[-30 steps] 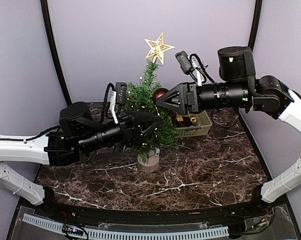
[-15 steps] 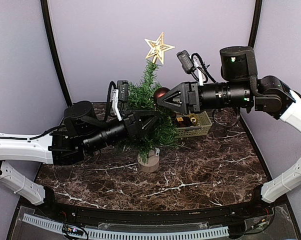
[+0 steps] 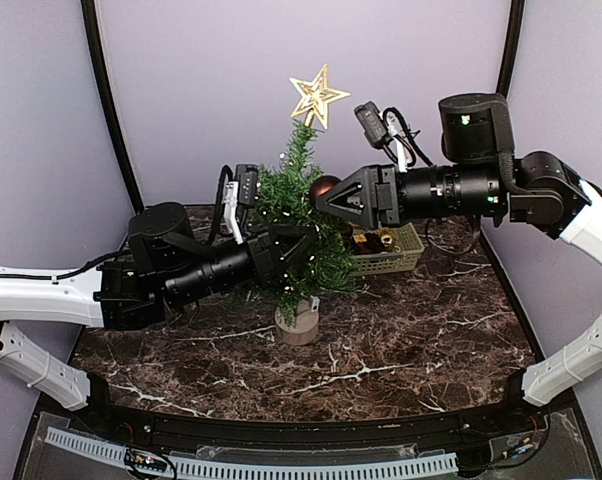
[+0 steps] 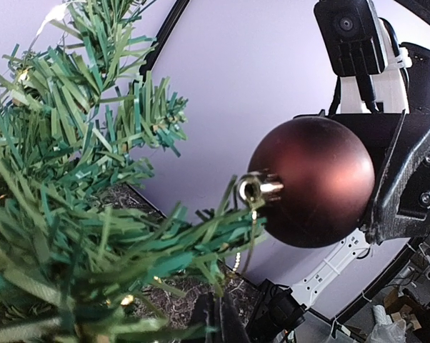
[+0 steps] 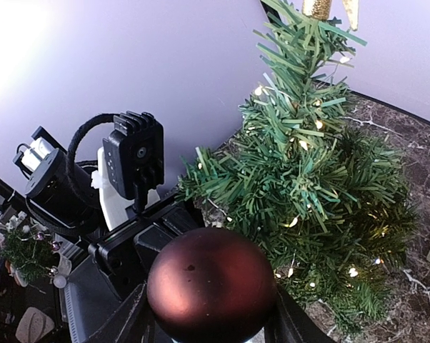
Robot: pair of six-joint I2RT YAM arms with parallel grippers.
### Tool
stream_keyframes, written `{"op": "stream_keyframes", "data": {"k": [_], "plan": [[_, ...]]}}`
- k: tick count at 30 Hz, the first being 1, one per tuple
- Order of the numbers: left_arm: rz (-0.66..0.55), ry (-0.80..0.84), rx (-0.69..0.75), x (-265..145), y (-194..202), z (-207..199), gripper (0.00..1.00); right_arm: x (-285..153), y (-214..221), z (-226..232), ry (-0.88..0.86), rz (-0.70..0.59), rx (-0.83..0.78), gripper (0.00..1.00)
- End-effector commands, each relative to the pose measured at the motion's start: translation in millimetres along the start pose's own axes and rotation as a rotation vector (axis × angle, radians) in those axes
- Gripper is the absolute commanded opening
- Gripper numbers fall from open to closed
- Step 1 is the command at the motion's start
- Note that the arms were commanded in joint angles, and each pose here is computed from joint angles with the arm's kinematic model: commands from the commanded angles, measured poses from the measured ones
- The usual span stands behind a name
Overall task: Decorate the small christmas tree
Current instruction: Hang the ornament ball on the branch.
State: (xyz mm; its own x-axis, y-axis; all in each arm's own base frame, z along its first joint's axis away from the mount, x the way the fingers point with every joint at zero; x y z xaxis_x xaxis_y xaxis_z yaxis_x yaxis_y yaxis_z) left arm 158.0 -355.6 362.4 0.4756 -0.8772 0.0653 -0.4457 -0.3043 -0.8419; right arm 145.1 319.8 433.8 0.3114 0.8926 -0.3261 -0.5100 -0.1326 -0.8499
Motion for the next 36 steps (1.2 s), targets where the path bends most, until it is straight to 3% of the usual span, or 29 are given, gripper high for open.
{"op": "stream_keyframes", "data": {"k": [1, 36], "plan": [[-0.011, 0.009, -0.016, -9, -14, -9, 0.00, -1, -3, 1, 0.022, -0.009, 0.003, 0.50], [-0.014, -0.023, -0.138, -15, -20, 30, 0.00, 14, -5, -10, 0.088, -0.033, 0.038, 0.50]]}}
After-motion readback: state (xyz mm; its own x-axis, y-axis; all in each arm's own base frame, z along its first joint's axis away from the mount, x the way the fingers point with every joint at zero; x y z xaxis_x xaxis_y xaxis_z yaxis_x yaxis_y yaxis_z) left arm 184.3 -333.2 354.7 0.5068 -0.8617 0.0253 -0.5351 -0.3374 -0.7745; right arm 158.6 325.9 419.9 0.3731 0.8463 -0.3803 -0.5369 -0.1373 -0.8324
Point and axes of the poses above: each gripper's point midway between its finger pads, its own x axis out along the fingers, its own z axis along the line the jaws close on, y = z × x, the point moved 5 cm from there along -x, back along the fingers, and after that the axes turned 3 degrees about -x, right-handed, at the moved point
